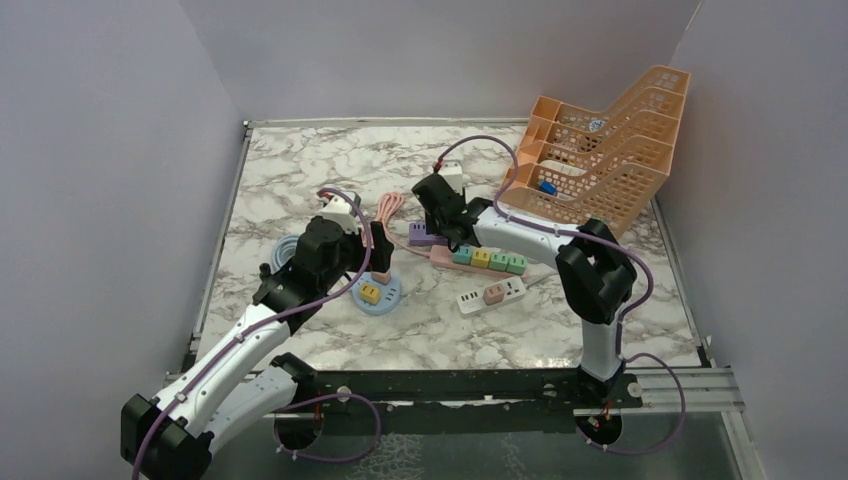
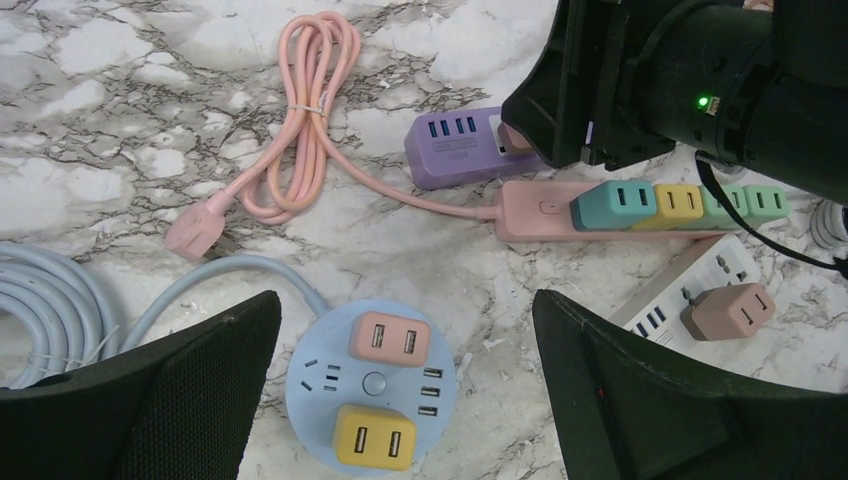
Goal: Insert the plug
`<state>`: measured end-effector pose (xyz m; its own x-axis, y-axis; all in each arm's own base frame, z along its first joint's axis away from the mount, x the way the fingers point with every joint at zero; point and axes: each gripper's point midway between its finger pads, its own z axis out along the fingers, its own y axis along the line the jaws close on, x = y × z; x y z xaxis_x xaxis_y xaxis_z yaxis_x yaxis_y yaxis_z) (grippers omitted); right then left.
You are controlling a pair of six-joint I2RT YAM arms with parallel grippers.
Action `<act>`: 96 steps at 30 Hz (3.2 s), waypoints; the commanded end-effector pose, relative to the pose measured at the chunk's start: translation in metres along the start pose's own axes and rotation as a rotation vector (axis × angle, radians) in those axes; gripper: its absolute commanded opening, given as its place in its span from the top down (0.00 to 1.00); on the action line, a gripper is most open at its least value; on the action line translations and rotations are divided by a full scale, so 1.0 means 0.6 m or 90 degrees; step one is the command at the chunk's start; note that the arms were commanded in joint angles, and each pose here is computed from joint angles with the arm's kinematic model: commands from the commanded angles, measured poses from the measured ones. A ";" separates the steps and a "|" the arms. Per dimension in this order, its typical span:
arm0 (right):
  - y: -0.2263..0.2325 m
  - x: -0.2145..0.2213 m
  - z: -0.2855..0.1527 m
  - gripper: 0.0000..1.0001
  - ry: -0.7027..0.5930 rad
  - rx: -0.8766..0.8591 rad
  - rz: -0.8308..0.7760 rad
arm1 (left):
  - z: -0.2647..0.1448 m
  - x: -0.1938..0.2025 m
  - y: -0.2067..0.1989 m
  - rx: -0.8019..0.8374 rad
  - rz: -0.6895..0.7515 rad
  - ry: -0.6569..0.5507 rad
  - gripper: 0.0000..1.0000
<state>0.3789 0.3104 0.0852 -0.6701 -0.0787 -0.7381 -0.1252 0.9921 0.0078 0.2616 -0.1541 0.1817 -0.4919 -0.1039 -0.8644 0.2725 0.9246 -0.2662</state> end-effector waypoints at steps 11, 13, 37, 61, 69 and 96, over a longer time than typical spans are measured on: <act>-0.026 0.155 0.026 0.90 0.084 0.069 -0.018 | -0.002 -0.043 0.005 -0.022 0.003 -0.046 0.01; -0.026 0.164 0.031 0.87 0.093 0.068 -0.025 | -0.002 -0.045 0.006 -0.023 0.003 -0.047 0.01; -0.014 0.091 -0.009 0.55 0.039 0.038 0.016 | -0.019 -0.070 0.020 -0.056 0.009 -0.077 0.01; -0.242 -0.020 0.008 0.36 0.017 0.171 0.276 | -0.005 -0.079 0.002 -0.034 0.008 -0.063 0.01; -0.234 0.016 0.066 0.36 0.074 0.178 0.315 | -0.005 -0.076 -0.002 -0.027 -0.006 -0.058 0.01; -0.166 -0.088 -0.074 0.77 -0.005 -0.121 0.052 | -0.021 -0.109 -0.081 0.109 -0.119 -0.064 0.01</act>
<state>0.4035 0.1829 0.0989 -0.7363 0.1567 -0.6583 0.1040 0.9875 0.1187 0.2759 -0.1634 0.2265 -0.4513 -0.2020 -0.8692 0.2557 0.9039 -0.3428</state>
